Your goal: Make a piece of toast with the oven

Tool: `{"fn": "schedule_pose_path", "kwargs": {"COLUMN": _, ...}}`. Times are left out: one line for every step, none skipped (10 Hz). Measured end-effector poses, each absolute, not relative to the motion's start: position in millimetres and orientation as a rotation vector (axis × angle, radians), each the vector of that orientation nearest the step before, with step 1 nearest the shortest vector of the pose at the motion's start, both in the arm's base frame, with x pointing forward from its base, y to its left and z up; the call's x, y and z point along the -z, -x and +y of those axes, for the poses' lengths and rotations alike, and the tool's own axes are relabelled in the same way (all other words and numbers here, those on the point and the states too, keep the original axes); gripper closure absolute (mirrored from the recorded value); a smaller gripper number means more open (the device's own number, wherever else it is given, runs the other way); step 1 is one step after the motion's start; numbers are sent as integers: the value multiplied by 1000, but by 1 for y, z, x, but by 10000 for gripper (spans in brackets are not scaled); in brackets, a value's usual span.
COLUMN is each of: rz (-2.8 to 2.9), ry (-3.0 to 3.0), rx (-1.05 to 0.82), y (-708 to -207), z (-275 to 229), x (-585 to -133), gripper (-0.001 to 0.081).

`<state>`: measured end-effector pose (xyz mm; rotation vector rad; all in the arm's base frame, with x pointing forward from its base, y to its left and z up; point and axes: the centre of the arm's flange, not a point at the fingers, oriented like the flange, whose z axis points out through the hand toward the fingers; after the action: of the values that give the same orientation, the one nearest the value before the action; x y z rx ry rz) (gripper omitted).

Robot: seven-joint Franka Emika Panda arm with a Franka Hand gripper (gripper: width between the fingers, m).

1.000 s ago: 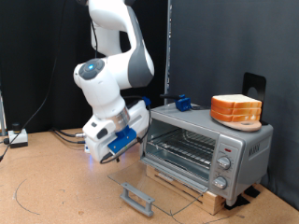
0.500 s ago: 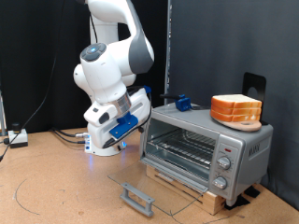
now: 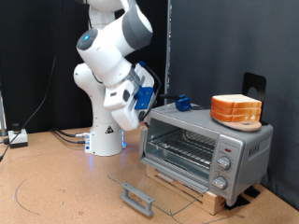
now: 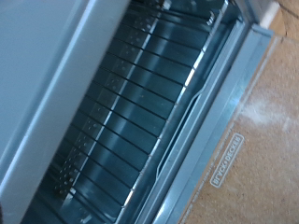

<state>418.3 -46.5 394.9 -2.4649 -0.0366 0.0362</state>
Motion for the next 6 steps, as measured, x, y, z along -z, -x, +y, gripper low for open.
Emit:
{"fn": "schedule_pose_path", "kwargs": {"rz": -116, "ry": 2452, "rx": -24, "y": -413, "z": -42, "x": -406, "gripper": -1}}
{"fn": "schedule_pose_path", "kwargs": {"rz": -79, "ry": 2456, "rx": -34, "y": -413, "z": -43, "x": -404, "gripper": -1}}
{"fn": "schedule_pose_path", "kwargs": {"rz": -133, "ry": 2441, "rx": -3, "y": -414, "z": -40, "x": -406, "gripper": -1}}
{"fn": "schedule_pose_path", "kwargs": {"rz": -267, "ry": 2397, "rx": 64, "y": -413, "z": -33, "x": -415, "gripper": -1}}
{"fn": "schedule_pose_path", "kwargs": {"rz": -408, "ry": 2345, "rx": 132, "y": -408, "z": -27, "x": -428, "gripper": -1}}
{"fn": "schedule_pose_path", "kwargs": {"rz": -551, "ry": 2290, "rx": 184, "y": -402, "z": -22, "x": -440, "gripper": -1}}
